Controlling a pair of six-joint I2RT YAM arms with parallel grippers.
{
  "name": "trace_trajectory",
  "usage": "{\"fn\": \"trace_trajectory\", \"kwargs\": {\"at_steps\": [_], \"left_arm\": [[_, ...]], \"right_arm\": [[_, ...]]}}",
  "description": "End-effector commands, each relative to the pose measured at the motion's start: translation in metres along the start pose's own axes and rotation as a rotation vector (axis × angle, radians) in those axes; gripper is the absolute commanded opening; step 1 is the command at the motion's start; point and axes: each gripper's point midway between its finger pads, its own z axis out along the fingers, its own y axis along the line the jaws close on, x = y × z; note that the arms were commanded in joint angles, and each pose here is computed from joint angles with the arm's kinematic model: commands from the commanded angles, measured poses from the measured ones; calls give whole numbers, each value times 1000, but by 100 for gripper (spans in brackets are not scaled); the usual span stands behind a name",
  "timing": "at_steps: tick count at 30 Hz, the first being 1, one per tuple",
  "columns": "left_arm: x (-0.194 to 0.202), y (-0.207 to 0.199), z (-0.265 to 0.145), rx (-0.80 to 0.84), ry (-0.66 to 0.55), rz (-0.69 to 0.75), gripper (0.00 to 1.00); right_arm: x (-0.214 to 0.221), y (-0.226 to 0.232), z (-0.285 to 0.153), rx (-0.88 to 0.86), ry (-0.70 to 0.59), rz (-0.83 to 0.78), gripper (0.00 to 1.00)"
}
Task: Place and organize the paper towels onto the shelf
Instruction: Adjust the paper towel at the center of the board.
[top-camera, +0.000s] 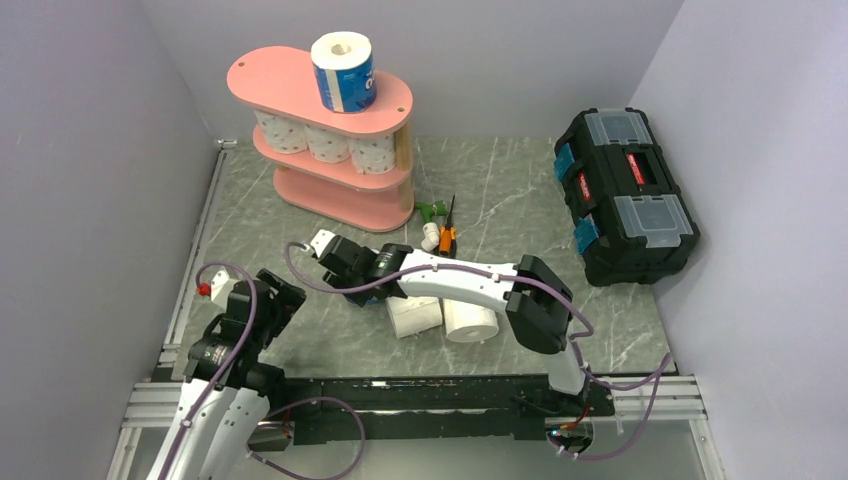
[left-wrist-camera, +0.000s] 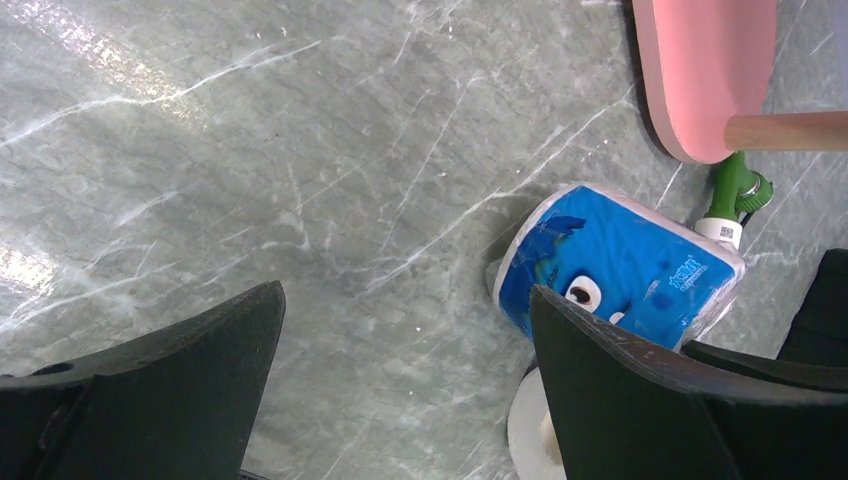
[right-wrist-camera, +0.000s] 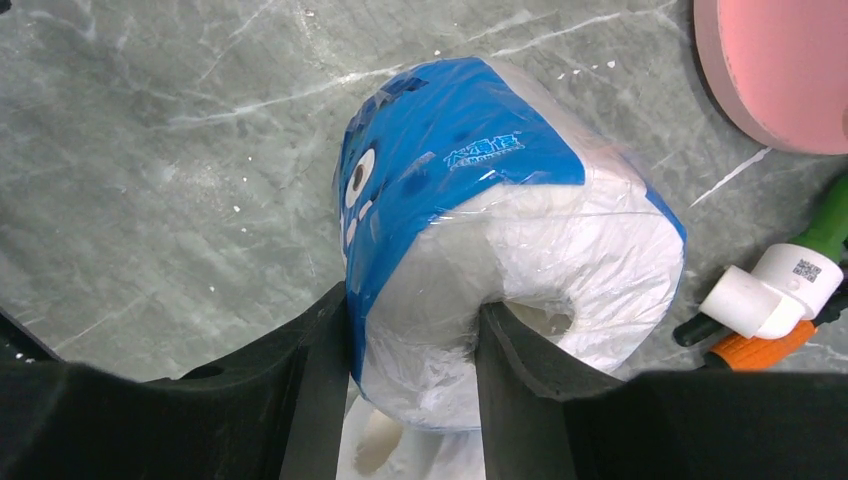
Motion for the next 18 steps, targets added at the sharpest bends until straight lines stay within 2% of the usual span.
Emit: {"fn": "trace_trajectory", "kwargs": {"at_steps": [1,5,9,10,11,18], "left_arm": [[0,-8,-1,42,-1,-9,99],[0,-7,0,42,-3,-12,99],[2,-6,2,36,1,-14,99],[1,-5,2,29,-1,-20,99],[1,-4,3,20,-1,-23,99],[-4,-18,-2,64,-2,-26,99]], "right_arm": [[-9,-15,-5,86,-5,-37,45],[-11,-13,-9,78,-14,-24,63],[-17,-11,-18,54,-33,-3,72],[-21,-10,-22,44,-43,8,88],[-24,-8,-26,30,-55,17,98],[-49,-15,-77,-2,-173,113,100]]}}
